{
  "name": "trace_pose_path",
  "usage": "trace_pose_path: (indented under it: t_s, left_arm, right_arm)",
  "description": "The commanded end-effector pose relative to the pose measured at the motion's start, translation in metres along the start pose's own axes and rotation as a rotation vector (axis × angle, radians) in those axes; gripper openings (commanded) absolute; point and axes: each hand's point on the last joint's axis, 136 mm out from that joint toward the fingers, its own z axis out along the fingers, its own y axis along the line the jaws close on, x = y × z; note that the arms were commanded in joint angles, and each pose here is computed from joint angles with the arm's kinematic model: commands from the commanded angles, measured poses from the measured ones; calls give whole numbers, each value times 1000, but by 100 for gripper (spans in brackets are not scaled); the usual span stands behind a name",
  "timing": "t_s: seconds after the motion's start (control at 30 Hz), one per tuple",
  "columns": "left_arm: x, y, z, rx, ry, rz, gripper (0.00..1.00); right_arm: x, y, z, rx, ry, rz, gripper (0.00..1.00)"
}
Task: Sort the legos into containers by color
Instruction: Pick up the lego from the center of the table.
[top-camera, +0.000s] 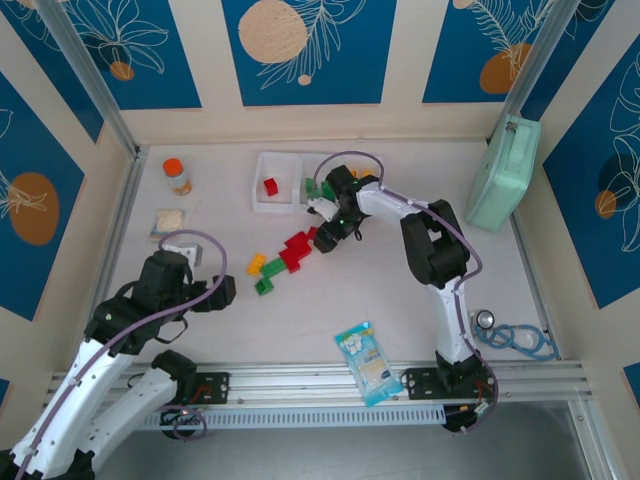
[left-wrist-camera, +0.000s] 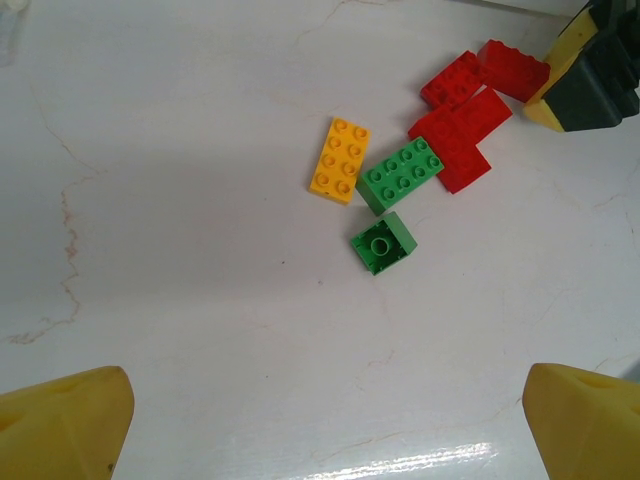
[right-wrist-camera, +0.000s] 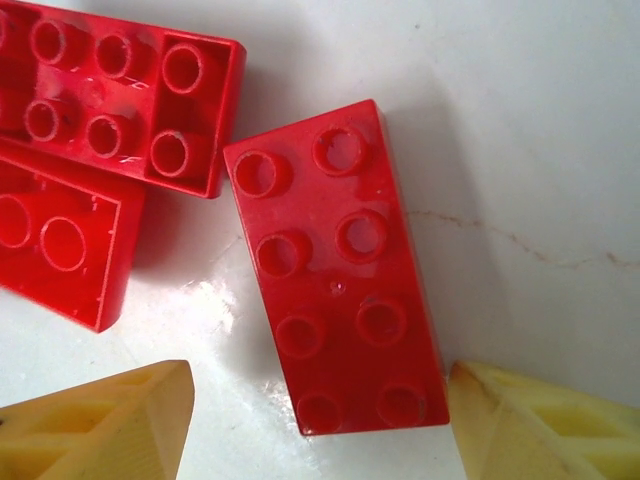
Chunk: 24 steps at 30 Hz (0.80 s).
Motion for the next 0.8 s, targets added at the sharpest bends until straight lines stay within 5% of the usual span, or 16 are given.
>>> trace_pose_path:
  t_s: [0.0,0.37,0.77]
  left_arm:
    - [-2,-1,-2,14,-13,6,99]
    - [-2,-1,-3,20,-20,8,99]
    - [-2,-1,-3,19,-20,7,99]
  right_arm:
    - [1,-1,9,98,21,-74,69]
    - [-12,-14,19,258,35,-187,63]
    - [0,-14,30,396,104,-201,27]
